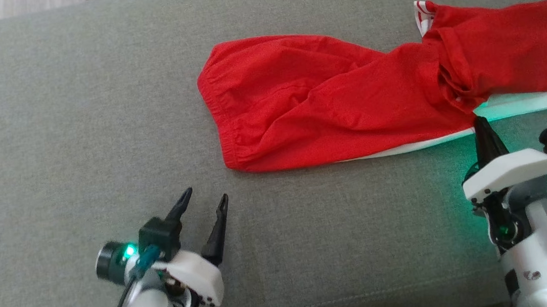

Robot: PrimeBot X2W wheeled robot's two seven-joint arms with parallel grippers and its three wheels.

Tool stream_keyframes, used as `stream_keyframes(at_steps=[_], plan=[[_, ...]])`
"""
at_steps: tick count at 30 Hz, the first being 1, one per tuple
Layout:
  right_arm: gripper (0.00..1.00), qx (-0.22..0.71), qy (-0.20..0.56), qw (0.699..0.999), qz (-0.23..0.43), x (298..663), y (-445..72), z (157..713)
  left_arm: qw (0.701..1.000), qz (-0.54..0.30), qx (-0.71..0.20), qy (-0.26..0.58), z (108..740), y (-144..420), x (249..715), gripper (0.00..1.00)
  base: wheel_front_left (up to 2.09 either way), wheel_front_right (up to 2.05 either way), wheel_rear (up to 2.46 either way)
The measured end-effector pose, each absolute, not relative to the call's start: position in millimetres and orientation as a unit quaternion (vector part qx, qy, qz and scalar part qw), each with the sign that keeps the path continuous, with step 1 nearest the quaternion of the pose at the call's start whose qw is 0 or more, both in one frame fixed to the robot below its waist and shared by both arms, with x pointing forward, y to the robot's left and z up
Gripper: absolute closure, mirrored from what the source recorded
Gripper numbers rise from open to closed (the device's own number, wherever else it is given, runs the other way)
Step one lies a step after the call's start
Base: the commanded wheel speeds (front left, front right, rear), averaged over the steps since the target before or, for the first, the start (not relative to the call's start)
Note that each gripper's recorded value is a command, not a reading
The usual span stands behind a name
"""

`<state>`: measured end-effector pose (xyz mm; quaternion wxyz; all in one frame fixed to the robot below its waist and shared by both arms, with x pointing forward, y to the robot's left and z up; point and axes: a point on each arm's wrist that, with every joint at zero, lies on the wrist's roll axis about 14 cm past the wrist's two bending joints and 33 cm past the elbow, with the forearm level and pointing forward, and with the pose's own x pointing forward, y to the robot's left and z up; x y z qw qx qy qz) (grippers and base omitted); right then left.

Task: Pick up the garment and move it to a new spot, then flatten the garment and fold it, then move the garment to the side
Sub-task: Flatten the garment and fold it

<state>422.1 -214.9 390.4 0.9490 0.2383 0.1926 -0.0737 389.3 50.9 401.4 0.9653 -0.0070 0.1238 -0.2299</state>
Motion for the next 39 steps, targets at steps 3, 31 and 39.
stream_keyframes(at_steps=[3, 31, 39], plan=[[1.00, 0.236, 0.193, 0.950, -0.068, 423.8, -212.3, 391.0, 0.956, -0.260, 0.022, 0.137, 391.5, 43.4, 397.3, 0.00, 0.00, 0.00, 0.00], [1.00, 0.231, 0.185, 0.953, -0.065, 428.7, -218.6, 397.6, 0.917, -0.367, 0.080, 0.135, 387.7, -14.4, 426.1, 1.00, 0.00, 0.00, 0.00], [1.00, 0.233, 0.167, 0.957, -0.046, 433.1, -208.0, 414.7, 0.927, -0.356, 0.059, 0.106, 412.6, -2.2, 416.5, 1.00, 0.00, 0.00, 0.00]])
